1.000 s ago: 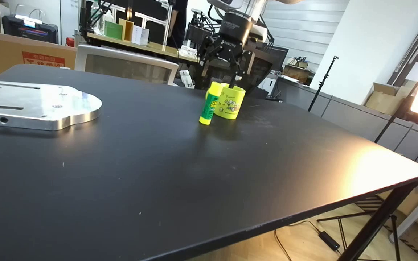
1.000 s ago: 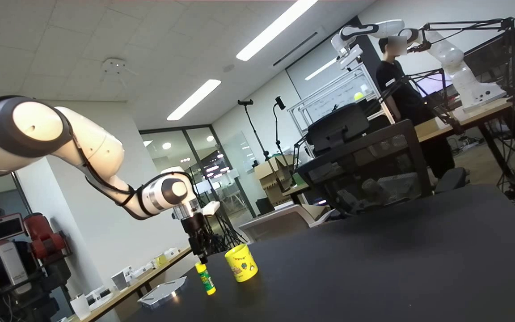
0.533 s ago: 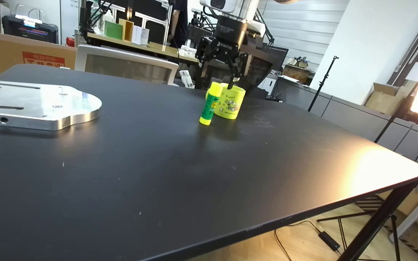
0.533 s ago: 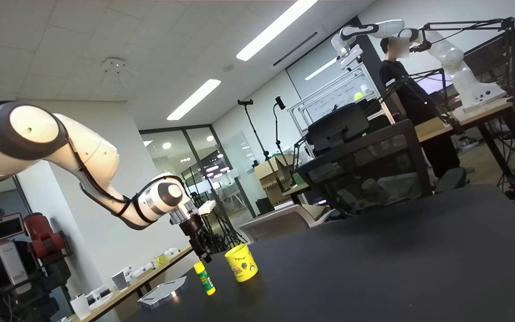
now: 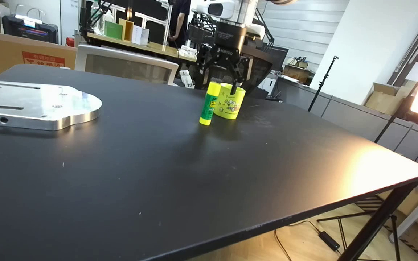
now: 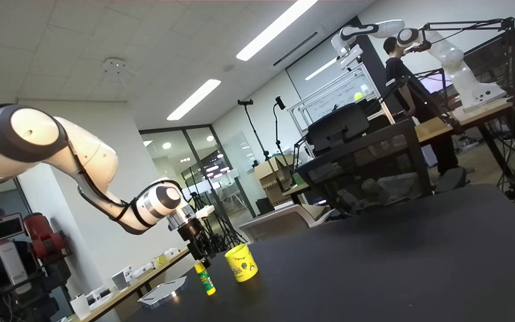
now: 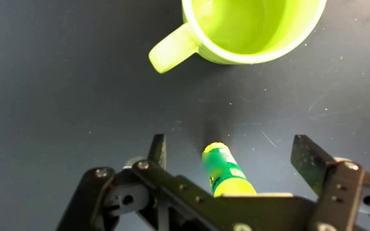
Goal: Take the gluestick from the table and put it in the yellow cup then remove it and put it on the table then put it back in the yellow cup
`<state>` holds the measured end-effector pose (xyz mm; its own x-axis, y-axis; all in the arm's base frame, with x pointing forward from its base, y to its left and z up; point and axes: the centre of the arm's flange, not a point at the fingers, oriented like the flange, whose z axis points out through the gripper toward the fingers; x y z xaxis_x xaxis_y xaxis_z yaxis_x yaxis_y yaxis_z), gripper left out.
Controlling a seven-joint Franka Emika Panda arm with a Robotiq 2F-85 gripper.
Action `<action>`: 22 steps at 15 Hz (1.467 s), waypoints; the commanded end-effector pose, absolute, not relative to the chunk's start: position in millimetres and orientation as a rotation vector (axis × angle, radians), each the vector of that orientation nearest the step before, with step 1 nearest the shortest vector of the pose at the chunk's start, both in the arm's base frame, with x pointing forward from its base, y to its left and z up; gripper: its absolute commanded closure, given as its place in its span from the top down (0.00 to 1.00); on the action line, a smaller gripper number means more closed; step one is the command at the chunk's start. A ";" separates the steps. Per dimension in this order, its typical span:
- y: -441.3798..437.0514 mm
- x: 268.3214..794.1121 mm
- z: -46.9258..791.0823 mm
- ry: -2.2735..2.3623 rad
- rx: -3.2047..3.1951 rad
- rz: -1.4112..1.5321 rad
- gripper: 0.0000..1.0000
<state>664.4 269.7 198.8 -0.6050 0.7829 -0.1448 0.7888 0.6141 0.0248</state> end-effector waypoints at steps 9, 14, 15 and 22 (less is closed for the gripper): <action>294.3 654.1 179.5 2.698 1.300 -0.100 0.74; 294.1 654.1 176.1 2.714 1.319 -0.106 0.38; 292.9 654.9 177.3 2.717 1.327 -0.109 0.33; 264.7 665.3 214.5 2.630 1.408 -0.038 0.09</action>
